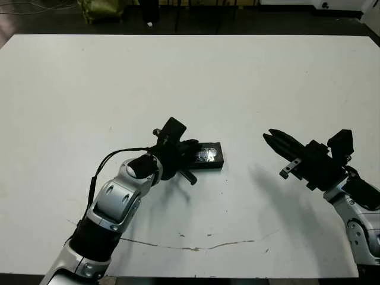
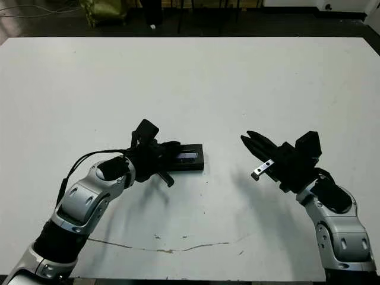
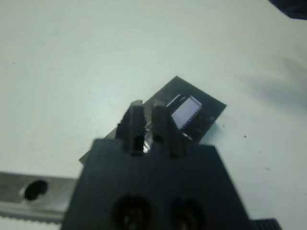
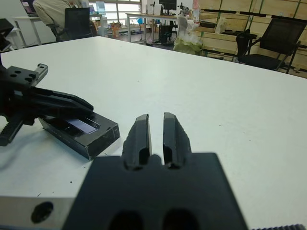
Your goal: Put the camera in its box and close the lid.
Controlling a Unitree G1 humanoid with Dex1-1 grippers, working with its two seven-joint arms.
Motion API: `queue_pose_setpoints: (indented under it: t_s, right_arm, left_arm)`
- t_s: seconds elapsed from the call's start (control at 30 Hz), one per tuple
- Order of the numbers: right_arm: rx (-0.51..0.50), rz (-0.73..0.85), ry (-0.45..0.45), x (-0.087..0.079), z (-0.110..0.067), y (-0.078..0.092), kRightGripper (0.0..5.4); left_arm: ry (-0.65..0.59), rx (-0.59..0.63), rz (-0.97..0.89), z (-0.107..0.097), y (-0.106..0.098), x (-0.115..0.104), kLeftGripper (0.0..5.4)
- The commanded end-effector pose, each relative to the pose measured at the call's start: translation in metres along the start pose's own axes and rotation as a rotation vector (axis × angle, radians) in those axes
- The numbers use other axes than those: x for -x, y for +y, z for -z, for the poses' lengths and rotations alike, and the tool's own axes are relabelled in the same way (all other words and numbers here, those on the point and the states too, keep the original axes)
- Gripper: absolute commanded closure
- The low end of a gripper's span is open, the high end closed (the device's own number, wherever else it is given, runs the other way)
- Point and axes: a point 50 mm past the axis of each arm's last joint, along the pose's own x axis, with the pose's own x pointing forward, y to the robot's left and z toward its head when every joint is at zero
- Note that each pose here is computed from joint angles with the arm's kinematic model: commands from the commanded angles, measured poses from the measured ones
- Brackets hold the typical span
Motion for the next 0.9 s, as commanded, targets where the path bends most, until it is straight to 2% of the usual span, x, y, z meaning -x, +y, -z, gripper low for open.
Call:
queue_pose_setpoints:
  t_s: [0.03,0.13,0.27,0.4,0.5,0.63,0.73,0.9]
  right_arm:
    - [-0.031,0.014,0.027,0.004,0.005,-0.001,5.40]
    - [-0.015,0.025,0.052,0.004,0.003,-0.001,5.40]
    - [-0.024,0.020,0.036,0.004,0.002,0.000,5.40]
    - [-0.024,0.018,0.038,0.004,0.004,-0.001,5.40]
    - [-0.009,0.023,0.042,0.005,0.003,-0.002,5.40]
    - [-0.038,0.016,0.013,0.003,0.003,-0.003,5.40]
    - [-0.039,0.006,-0.041,0.001,0.003,-0.008,5.40]
    - [-0.025,0.049,-0.091,0.000,-0.009,-0.013,5.40]
  left_arm:
    - [0.228,0.015,-0.023,0.056,0.002,0.009,5.38]
    - [0.233,0.032,-0.011,0.058,0.001,0.011,5.38]
    - [0.217,0.068,-0.018,0.057,0.002,0.015,5.38]
    - [0.175,0.106,-0.042,0.048,0.005,0.019,5.38]
    - [0.076,0.148,-0.100,0.031,0.013,0.025,5.38]
    - [-0.056,0.189,-0.194,0.003,0.026,0.035,5.38]
    - [-0.191,0.182,-0.243,-0.021,0.039,0.046,5.38]
    - [-0.384,0.136,-0.329,-0.051,0.060,0.072,5.38]
